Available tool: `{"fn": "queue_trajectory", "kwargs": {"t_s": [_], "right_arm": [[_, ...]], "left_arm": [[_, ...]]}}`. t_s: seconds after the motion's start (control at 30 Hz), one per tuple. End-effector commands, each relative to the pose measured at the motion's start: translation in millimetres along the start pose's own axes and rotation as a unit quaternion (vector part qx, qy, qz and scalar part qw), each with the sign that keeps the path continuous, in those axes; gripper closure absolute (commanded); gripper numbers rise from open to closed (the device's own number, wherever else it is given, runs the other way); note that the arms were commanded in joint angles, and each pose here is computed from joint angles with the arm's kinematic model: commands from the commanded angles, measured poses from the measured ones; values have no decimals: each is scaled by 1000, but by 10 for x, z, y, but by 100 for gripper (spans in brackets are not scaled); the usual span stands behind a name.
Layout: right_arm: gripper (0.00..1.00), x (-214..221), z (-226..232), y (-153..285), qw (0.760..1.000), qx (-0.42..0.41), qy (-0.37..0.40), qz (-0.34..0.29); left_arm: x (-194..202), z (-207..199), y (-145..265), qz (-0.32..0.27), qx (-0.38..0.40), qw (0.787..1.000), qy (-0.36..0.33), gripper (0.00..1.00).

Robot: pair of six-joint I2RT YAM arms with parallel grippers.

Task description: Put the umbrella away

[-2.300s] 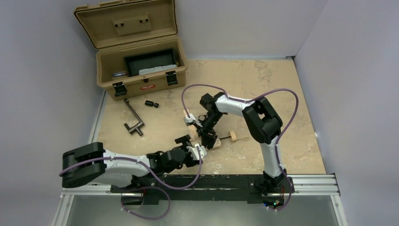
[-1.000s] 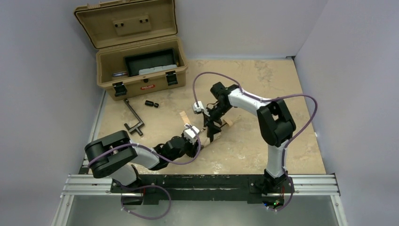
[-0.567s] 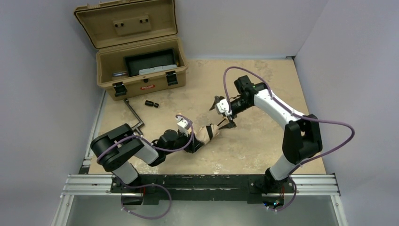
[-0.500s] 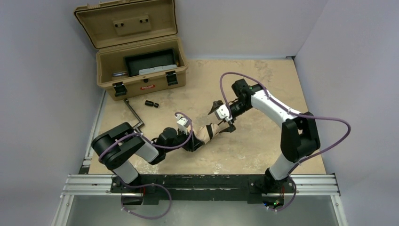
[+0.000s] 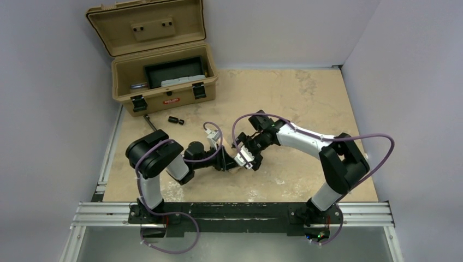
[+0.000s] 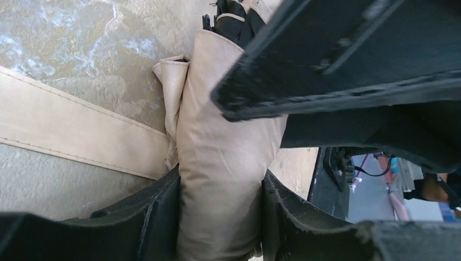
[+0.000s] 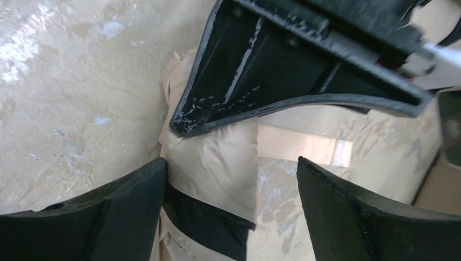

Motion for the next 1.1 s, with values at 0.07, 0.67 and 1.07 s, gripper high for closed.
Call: {"fn": "queue_trajectory", "kwargs": {"t_s": [0.07,0.67,1.07], "right_arm": [[30,292,233,-137,994,-44,-42,88],[97,169,906,-194,971,-131,-141,145],[99,80,1004,-189,966,-128,-179,137]], "left_arm": [[1109,993,643,164,-232,944,170,100],[-24,216,394,-15,-129,976,174,36],[-287,286,898,-69,-329,924,181,35]]}}
Point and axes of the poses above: each gripper's point midway between its finger pads, its own y axis back along the fingers, its own z axis along the line the jaws close on, x = y × z, the point moved 1 cm from there along y, back along the fingers, and after that the axes turned 14 degrees about y, right-handed, at the moved point
